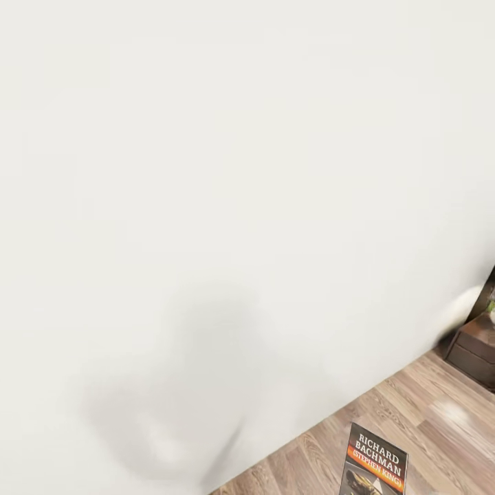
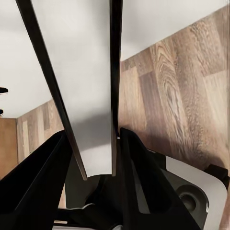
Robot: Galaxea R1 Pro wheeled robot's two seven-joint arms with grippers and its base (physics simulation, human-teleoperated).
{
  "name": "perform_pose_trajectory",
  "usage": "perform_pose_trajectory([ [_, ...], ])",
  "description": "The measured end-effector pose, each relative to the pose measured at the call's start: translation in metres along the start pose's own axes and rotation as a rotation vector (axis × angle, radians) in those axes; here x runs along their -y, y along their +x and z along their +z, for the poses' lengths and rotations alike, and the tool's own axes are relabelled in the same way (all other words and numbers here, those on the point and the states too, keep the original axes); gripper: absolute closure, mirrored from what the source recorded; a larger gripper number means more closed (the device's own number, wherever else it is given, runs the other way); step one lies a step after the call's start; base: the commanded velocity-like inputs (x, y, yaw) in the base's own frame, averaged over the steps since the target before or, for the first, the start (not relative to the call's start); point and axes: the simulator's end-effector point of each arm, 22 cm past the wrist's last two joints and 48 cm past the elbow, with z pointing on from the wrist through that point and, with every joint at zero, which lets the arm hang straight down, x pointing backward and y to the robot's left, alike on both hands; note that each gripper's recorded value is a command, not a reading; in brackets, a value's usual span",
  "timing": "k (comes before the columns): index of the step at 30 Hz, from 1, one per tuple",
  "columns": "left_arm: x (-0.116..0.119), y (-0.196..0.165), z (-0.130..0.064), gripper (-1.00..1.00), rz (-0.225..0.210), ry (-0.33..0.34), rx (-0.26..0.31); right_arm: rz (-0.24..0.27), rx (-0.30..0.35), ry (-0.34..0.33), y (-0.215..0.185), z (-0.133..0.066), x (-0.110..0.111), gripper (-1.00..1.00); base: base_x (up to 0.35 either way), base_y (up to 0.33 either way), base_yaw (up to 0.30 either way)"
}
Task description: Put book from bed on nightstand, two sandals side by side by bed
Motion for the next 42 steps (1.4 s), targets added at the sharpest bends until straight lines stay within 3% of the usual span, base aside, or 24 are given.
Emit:
perform_pose_trajectory([
  [23,0.0,0.0002,0.0,-1.0,0.0,0.0,-0.001,-0.001,-0.005,0.0,0.0012,0.0,0.0001,1.0,0.004,0.0,-0.282],
  [34,0.0002,0.0,-0.0003,-1.0,0.0,0.0,0.001,-0.001,-0.002,0.0,0.0009,-0.0003,-0.0002,1.0,0.279,0.0,-0.283],
  [42,0.0,0.0,0.0,-1.0,0.0,0.0,0.0,0.0,-0.001,0.0,0.0003,0.0,0.0,1.0,0.066,0.0,-0.283],
])
